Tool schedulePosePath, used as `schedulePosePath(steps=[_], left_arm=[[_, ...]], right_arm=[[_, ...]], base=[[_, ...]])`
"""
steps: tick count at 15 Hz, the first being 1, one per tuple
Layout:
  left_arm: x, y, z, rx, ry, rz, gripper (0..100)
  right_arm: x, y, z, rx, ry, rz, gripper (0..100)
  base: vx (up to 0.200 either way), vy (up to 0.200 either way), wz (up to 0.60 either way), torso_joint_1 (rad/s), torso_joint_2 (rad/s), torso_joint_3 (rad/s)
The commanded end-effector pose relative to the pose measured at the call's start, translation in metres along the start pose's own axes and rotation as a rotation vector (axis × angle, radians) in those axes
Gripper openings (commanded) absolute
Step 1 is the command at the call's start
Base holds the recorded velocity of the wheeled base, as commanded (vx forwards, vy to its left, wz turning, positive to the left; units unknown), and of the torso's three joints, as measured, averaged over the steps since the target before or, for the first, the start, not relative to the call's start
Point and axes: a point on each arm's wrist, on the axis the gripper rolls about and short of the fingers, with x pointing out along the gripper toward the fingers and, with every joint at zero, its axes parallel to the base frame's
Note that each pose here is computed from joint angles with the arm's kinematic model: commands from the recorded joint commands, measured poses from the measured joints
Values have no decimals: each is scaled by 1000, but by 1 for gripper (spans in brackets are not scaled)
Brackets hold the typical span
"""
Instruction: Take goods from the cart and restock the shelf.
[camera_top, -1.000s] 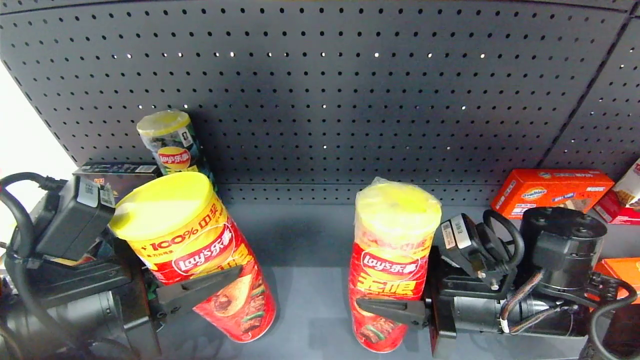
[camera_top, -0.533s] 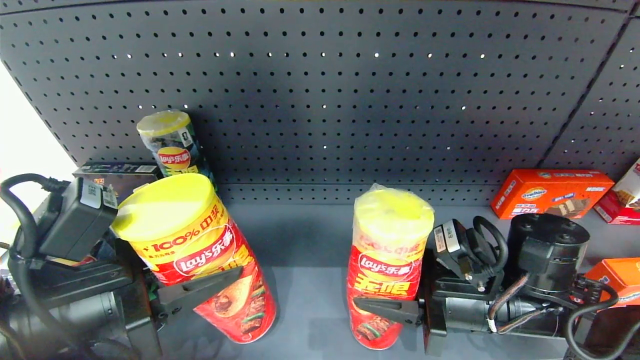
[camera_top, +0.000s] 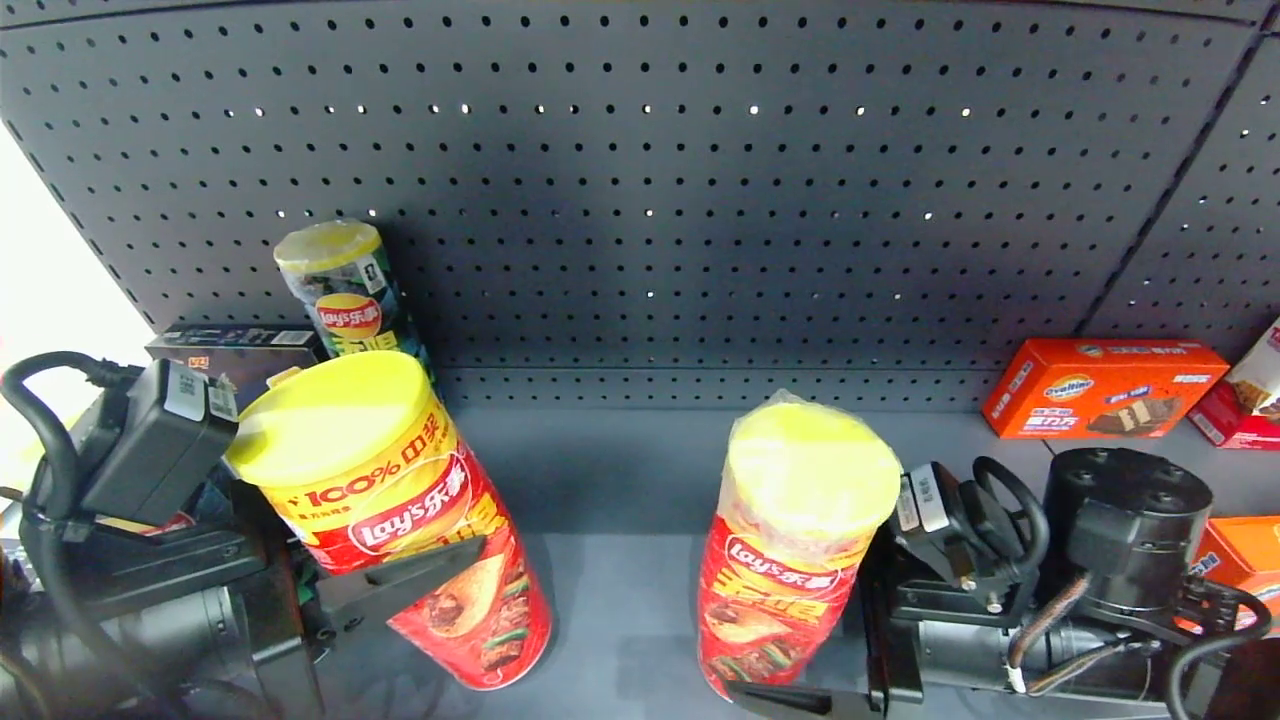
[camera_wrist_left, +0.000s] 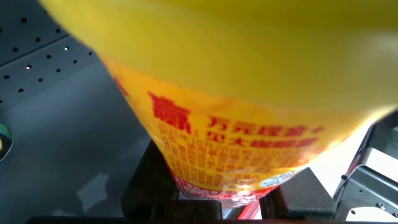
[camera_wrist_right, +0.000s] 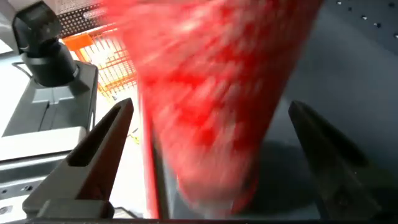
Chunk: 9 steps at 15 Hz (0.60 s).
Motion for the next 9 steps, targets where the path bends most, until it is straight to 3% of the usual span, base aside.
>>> schedulePosePath(steps=[1, 5, 9], left_arm=[[0, 0, 0, 1, 1, 0, 0], [0, 0, 0, 2, 1, -2, 0], [0, 0, 0, 4, -1, -5, 0]], right_arm=[[-27, 10, 11, -26, -33, -38, 100], [-62, 25, 11, -29, -34, -105, 100], [-61, 21, 8, -18, -22, -118, 100]], base=[[0, 0, 0, 0, 0, 0], [0, 0, 0, 0, 0, 0], [0, 0, 0, 0, 0, 0]])
